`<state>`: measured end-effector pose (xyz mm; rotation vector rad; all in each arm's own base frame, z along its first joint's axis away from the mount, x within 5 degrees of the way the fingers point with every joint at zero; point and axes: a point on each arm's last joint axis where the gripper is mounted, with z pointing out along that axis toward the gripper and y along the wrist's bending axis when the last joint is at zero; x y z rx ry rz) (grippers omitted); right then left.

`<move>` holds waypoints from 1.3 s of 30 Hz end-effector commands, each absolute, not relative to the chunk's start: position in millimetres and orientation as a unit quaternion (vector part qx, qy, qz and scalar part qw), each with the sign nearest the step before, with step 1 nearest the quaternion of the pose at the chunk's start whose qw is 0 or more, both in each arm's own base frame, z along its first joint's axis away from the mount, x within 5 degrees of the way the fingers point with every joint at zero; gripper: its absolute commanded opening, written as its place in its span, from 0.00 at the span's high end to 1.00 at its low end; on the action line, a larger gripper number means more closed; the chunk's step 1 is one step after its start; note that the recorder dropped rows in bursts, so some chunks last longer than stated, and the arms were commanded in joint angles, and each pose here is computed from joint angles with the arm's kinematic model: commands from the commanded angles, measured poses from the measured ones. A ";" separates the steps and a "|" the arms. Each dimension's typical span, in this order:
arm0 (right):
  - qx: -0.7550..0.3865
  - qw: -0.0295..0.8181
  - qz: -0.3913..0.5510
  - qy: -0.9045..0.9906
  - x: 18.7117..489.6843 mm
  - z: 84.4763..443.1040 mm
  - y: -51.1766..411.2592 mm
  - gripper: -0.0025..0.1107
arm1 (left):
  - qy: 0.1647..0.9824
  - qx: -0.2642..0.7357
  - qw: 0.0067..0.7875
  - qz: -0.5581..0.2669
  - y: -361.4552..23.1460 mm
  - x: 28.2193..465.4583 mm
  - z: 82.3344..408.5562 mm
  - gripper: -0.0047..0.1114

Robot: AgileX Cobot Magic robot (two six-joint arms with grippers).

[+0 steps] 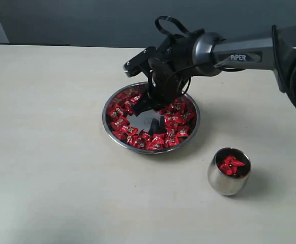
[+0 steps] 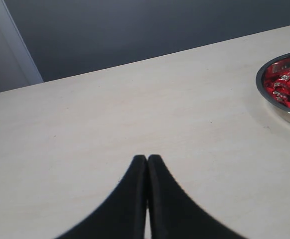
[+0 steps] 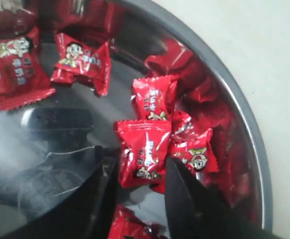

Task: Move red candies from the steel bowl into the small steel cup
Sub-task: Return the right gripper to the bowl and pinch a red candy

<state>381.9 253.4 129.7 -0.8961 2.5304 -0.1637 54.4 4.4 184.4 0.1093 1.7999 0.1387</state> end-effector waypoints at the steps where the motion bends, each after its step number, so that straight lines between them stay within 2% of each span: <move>1: -0.328 0.227 -0.064 0.915 384.4 130.6 251.9 0.69 | 0.779 0.046 0.623 0.059 4.3 54.3 185.6 0.96; 10: -0.333 0.209 -0.068 0.917 384.8 110.2 252.5 0.69 | 0.779 0.046 0.623 0.059 4.3 54.3 185.6 0.96; 16: -0.330 0.219 -0.065 0.916 387.8 114.1 254.5 0.70 | 0.779 0.046 0.623 0.059 4.3 54.3 185.6 0.96; 18: -0.328 0.219 -0.067 0.916 389.4 117.5 255.1 0.78 | 0.779 0.046 0.623 0.059 4.3 54.3 185.6 0.96; 21: -0.324 0.221 -0.070 0.917 391.6 122.9 255.9 0.97 | 0.779 0.046 0.623 0.059 4.3 54.3 185.6 0.96; 24: -0.319 0.224 -0.070 0.918 392.6 129.7 256.3 0.98 | 0.779 0.046 0.623 0.059 4.3 54.3 185.6 0.96; 31: -0.265 0.267 -0.010 0.927 380.0 192.2 256.4 0.98 | 0.779 0.046 0.623 0.059 4.3 54.3 185.6 0.96; 33: -0.272 0.271 -0.001 0.923 361.7 204.6 254.9 0.98 | 0.779 0.046 0.623 0.059 4.3 54.3 185.6 0.96; 36: -0.295 0.295 0.024 0.908 310.2 233.3 244.6 0.98 | 0.779 0.046 0.623 0.059 4.3 54.3 185.6 0.96; 39: -0.279 0.311 0.046 0.907 261.9 252.7 211.7 0.98 | 0.779 0.046 0.623 0.059 4.3 54.3 185.6 0.96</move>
